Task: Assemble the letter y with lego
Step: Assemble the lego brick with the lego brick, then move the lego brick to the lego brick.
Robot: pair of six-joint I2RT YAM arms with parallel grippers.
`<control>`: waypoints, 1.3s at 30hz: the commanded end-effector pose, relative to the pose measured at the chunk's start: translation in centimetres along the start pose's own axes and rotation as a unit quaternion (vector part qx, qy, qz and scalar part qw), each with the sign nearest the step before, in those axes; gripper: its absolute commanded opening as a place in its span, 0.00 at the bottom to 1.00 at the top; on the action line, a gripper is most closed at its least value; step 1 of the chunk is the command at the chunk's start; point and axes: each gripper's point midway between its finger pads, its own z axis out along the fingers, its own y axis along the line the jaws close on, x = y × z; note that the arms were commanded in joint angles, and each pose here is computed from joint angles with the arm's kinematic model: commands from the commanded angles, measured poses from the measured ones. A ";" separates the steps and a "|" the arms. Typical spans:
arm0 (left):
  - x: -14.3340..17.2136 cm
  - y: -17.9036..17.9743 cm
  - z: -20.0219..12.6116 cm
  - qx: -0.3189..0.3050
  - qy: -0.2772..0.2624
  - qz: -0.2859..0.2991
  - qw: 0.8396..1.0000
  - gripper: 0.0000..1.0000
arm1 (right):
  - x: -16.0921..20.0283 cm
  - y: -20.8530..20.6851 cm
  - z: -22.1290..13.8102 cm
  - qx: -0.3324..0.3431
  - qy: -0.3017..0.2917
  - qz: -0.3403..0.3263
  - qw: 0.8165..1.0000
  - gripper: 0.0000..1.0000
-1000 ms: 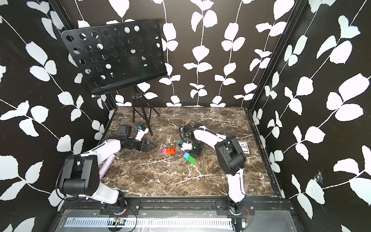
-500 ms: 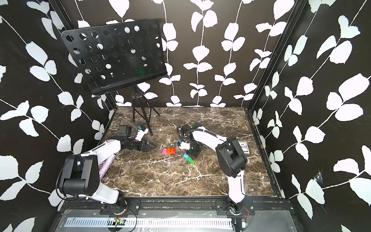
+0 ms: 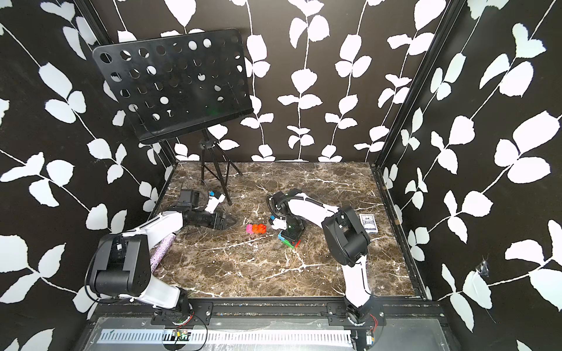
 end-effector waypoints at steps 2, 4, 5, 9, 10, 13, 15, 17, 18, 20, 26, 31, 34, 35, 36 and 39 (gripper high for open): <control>-0.1 -0.4 -0.5 0.005 -0.010 0.005 1.000 0.97 | 1.4 0.5 1.5 -0.003 0.053 0.002 0.999 0.18; -0.2 -0.4 -0.5 0.004 -0.010 0.005 1.000 0.97 | 1.6 0.8 2.0 -0.006 0.061 0.002 0.998 0.18; -0.2 -0.3 -0.5 0.003 -0.010 0.004 1.000 0.97 | 1.7 0.7 2.2 -0.003 0.065 0.005 0.998 0.18; -0.1 -0.4 -0.4 0.005 -0.009 0.004 1.000 0.97 | 2.2 0.1 3.3 0.011 0.089 0.027 0.996 0.17; -0.1 -0.3 -0.4 0.004 -0.009 0.004 1.000 0.97 | 2.2 0.1 3.6 0.010 0.093 0.033 0.995 0.17; -0.2 -0.3 -0.4 0.004 -0.010 0.005 1.000 0.97 | 2.0 -0.1 4.1 0.011 0.098 0.042 0.994 0.16; -0.1 -0.4 -0.4 0.005 -0.009 0.005 1.000 0.97 | 2.1 -0.2 4.3 0.017 0.108 0.039 0.993 0.15; 0.0 -0.3 -0.4 0.005 -0.008 0.004 1.000 0.97 | 2.2 -0.2 4.4 0.020 0.117 0.036 0.992 0.14; -0.1 -0.3 -0.4 0.005 -0.008 0.005 1.000 0.97 | 1.9 0.0 4.5 0.014 0.114 0.042 0.993 0.14; -0.1 -0.4 -0.4 0.005 -0.009 0.006 1.000 0.97 | 1.7 0.4 4.7 0.001 0.106 0.058 0.993 0.13; 0.0 -0.4 -0.4 0.004 -0.008 0.006 1.000 0.97 | 3.4 -0.6 4.8 0.005 0.102 0.112 0.988 0.13; 0.1 -0.4 -0.4 0.007 -0.009 0.005 1.000 0.97 | 3.5 -2.2 4.1 0.008 0.086 0.154 0.984 0.13; -0.1 -0.5 -0.4 0.007 -0.011 0.007 1.000 0.97 | 3.0 -2.5 4.4 0.008 0.083 0.154 0.985 0.13; -0.1 -0.5 -0.4 0.006 -0.011 0.007 1.000 0.97 | 2.8 -2.5 4.7 0.007 0.084 0.156 0.984 0.13; 0.0 -0.4 -0.4 0.006 -0.010 0.006 1.000 0.97 | 2.7 -2.6 5.1 0.005 0.084 0.159 0.984 0.13; 0.0 -0.5 -0.4 0.007 -0.010 0.005 1.000 0.96 | 2.4 -2.8 6.2 -0.009 0.078 0.178 0.981 0.13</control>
